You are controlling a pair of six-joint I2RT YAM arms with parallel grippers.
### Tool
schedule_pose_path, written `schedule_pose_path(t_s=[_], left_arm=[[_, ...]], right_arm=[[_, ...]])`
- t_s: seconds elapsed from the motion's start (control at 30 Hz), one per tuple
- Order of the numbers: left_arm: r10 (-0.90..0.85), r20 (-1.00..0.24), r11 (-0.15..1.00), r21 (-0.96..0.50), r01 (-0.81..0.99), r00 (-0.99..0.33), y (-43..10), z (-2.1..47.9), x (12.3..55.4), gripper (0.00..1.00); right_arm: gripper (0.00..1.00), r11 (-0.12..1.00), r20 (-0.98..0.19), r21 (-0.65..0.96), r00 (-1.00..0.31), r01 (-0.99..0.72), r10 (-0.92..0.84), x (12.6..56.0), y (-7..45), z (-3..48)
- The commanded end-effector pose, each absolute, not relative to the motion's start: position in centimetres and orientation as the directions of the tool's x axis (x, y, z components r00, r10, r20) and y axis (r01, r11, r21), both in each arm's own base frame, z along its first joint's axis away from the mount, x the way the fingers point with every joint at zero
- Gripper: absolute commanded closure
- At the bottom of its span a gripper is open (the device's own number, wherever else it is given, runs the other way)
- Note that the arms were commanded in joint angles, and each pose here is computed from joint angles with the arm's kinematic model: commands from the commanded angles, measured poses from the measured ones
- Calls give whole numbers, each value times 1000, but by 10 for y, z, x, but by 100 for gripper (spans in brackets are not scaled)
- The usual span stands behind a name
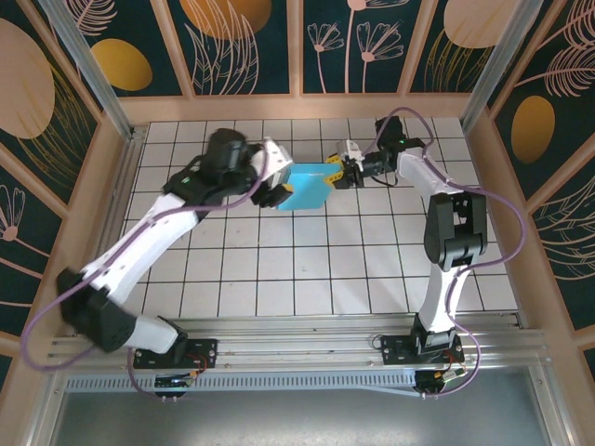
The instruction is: Fold the paper box
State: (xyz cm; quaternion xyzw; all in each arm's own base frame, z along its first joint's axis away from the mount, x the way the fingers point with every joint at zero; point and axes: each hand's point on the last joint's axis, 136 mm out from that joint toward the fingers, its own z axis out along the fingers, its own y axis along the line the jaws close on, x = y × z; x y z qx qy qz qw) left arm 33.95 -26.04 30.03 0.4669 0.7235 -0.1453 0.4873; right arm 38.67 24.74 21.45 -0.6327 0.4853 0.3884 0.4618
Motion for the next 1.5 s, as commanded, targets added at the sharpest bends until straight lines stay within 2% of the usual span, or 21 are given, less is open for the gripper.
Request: schedule_pose_path(t_s=[0.0, 0.03, 0.1, 0.23, 0.47, 0.63, 0.97, 1.17, 1.33, 1.47], left_arm=[[347, -933, 471, 257, 844, 90, -258, 329, 331, 8], [342, -935, 448, 251, 858, 94, -258, 320, 324, 2], [362, -923, 371, 269, 889, 128, -262, 300, 312, 1], [375, -921, 335, 238, 912, 102, -270, 277, 320, 1], [359, -926, 234, 214, 949, 120, -292, 274, 335, 1], [358, -924, 227, 226, 947, 134, -298, 277, 346, 2], [401, -894, 356, 352, 866, 199, -268, 300, 358, 3], [369, -912, 303, 300, 904, 179, -279, 299, 357, 3], [354, -928, 213, 205, 955, 120, -296, 287, 363, 3], [338, -937, 169, 156, 973, 91, -306, 284, 369, 8]], right_arm=[[73, -72, -948, -254, 263, -965, -180, 379, 239, 251], [73, -58, -949, -260, 266, -964, -171, 378, 236, 255], [73, -43, -949, -272, 276, -961, -151, 375, 233, 261], [73, -34, -948, -296, 298, -955, -111, 366, 230, 275], [73, -60, -939, -336, 339, -940, -50, 347, 226, 299], [73, -60, -931, -361, 363, -931, -36, 339, 225, 311], [75, -19, -930, -361, 361, -932, -66, 339, 216, 308], [75, -32, -930, -363, 364, -931, -48, 336, 217, 310], [75, -34, -928, -369, 370, -929, -34, 334, 216, 314], [75, -34, -929, -367, 368, -929, -23, 333, 217, 315]])
